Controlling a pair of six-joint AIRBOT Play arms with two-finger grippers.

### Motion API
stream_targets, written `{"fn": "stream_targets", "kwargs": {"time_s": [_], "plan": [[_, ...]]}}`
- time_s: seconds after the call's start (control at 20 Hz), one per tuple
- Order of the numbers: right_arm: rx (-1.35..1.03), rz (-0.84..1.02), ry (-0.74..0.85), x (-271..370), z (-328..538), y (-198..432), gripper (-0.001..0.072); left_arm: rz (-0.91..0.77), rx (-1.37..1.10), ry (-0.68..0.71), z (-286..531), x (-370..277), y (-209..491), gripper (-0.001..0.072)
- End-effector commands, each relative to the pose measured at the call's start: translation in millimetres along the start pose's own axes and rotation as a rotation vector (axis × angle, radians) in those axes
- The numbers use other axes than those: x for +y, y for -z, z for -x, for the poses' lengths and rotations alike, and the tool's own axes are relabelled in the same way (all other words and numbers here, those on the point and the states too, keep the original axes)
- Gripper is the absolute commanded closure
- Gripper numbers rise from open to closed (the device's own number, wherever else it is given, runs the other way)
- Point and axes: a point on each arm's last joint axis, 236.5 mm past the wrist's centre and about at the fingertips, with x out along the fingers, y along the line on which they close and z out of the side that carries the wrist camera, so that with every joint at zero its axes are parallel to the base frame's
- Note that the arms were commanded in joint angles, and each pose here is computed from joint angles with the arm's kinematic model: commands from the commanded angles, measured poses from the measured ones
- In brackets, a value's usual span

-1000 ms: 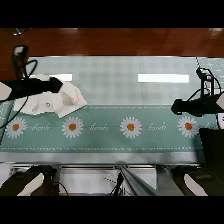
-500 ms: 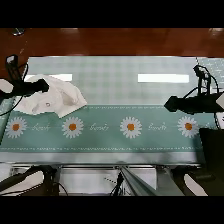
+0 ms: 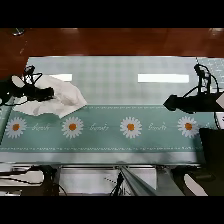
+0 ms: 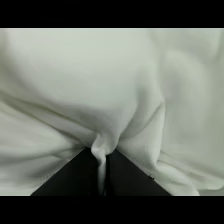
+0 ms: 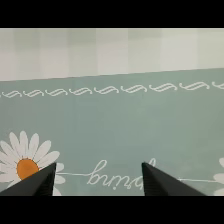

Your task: Fold the shirts.

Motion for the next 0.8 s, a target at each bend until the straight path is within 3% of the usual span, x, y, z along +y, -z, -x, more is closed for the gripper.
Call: {"fn": "stream_targets", "kwargs": {"time_s": [0.0,0.15,0.4,0.75], "plan": [[-0.018,-0.015,-0.009,2.1,0.2,-4.1,0.0092,-0.03,0.049,0.022,17.3,-8.7,-1.8,0.0682],[-0.061,-0.018,-0.033,8.5,7.7,-11.1,0.0092,-0.035,-0.143,0.111,78.7,-39.9,-50.8,0.0683],[-0.191,0.005,-0.106,30.2,49.7,-25.0,0.0092,-0.161,-0.626,0.521,273.9,-155.9,-122.2,0.0683],[-0.347,0.015,-0.172,47.1,114.6,-15.3,0.0092,-0.449,-1.009,0.721,493.4,-261.4,-86.8,0.0683]]}}
